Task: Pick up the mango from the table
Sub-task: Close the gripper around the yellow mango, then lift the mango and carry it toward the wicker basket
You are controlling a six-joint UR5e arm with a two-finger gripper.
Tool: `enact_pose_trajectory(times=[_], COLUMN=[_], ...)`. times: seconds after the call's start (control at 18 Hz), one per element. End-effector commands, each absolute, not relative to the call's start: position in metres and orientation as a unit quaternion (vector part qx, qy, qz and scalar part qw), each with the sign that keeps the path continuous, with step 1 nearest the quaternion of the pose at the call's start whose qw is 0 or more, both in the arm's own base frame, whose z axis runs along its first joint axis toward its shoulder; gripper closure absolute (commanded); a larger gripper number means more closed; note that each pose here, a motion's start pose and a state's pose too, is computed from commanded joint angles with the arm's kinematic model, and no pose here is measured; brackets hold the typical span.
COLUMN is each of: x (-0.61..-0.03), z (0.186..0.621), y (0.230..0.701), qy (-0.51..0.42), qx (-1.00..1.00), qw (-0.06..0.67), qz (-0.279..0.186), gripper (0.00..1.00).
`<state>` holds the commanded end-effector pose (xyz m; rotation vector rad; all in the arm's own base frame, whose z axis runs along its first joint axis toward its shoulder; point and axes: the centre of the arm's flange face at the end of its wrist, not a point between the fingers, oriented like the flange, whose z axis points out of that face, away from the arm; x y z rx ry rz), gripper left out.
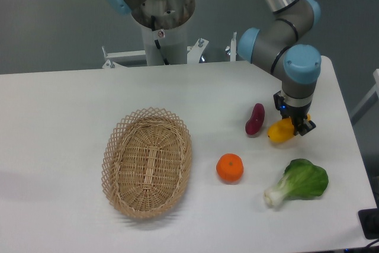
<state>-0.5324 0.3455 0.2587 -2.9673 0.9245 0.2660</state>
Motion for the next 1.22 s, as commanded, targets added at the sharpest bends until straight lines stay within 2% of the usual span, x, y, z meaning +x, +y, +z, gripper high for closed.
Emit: enact_pose_trajectory(times=[0.22, 0.5, 0.67, 0.78, 1.22], x=[-0.532, -0.487, -0.468, -0.455, -0.423], z=[0.308, 0.374, 0.407, 0.430, 0.450], y=[0.367, 0.428, 0.449, 0.454, 0.467], qy=[0.238, 0.181, 0.157, 0.143, 0.108], qx=[-0.967, -0.976, -0.977, -0.976, -0.978], qw=[0.060, 0.107, 0.142, 0.161, 0.177], qz=[0.071, 0.053, 0.034, 0.040, 0.023], gripper=[0.52, 0.52, 0.52, 0.52, 0.52])
